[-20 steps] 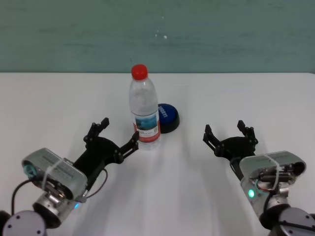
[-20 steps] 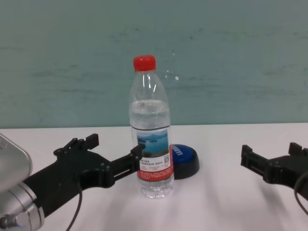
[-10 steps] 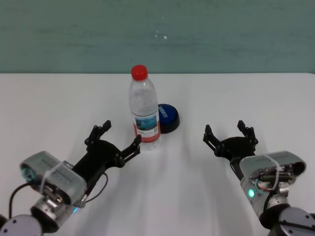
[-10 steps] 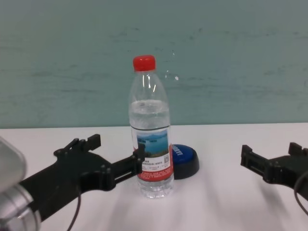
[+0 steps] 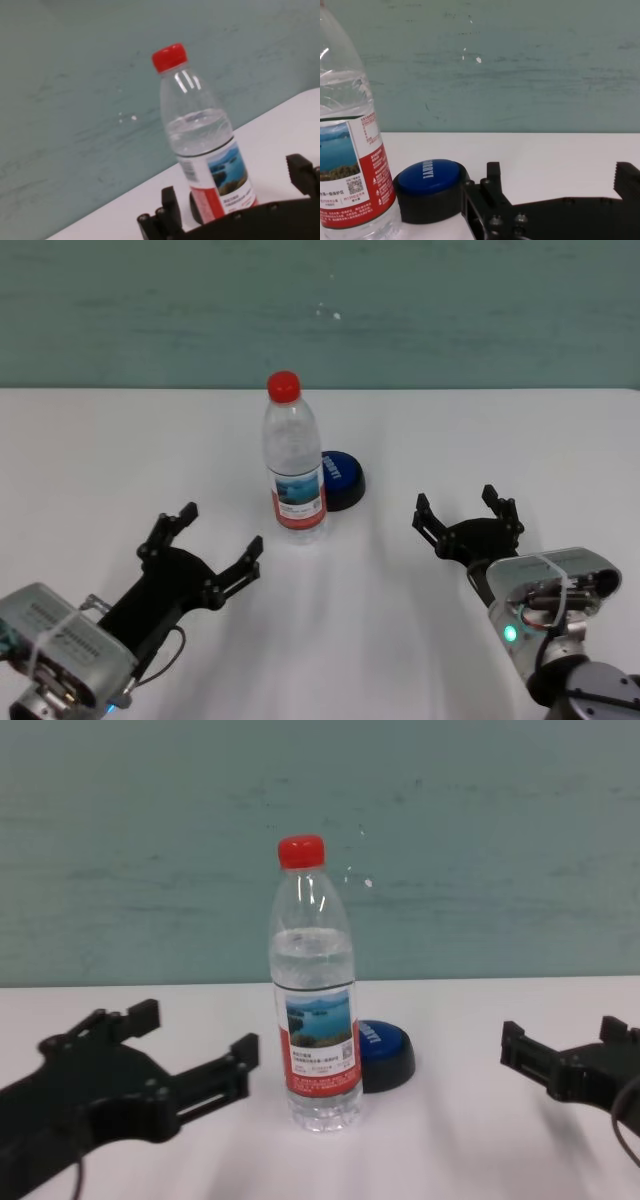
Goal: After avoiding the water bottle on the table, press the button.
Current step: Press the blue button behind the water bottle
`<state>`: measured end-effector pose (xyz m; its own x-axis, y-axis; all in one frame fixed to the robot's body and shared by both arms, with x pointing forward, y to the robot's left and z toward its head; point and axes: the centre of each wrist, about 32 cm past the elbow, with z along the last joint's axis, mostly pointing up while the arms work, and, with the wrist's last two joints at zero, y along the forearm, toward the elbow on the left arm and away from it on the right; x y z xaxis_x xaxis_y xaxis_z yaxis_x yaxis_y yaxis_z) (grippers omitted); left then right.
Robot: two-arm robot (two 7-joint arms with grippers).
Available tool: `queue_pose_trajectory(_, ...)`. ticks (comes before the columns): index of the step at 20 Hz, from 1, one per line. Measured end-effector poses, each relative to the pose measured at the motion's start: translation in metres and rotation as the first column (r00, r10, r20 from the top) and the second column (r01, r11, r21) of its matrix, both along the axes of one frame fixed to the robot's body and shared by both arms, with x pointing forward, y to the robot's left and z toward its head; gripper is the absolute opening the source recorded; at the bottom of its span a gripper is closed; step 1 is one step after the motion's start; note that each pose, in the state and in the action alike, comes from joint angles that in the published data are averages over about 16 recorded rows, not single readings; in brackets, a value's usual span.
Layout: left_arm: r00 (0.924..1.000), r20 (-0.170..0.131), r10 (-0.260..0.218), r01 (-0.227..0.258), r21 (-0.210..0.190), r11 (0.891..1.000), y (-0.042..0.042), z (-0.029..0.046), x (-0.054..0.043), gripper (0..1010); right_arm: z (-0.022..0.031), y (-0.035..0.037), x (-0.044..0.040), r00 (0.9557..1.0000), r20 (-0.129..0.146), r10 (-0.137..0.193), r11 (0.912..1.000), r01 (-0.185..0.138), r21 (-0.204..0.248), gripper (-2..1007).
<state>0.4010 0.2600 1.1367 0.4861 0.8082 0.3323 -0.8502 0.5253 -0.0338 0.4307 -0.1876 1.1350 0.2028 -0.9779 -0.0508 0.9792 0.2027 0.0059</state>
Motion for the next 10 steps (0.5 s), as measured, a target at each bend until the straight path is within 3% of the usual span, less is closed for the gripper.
queue_pose_trajectory(5,0.9999,0.012,0.004,-0.004,0.005,1.0,0.0243,-0.0009,-0.0067,1000,0.0,0.0,0.0,1.0,0.0,0.0,1.0,0.0,0.0,1004)
queue_pose_trajectory(10,0.9994,0.028,0.017,-0.017,0.005,1.0,0.0517,-0.0026,-0.0035,1000,0.0,0.0,0.0,1.0,0.0,0.0,1.0,0.0,0.0,1004)
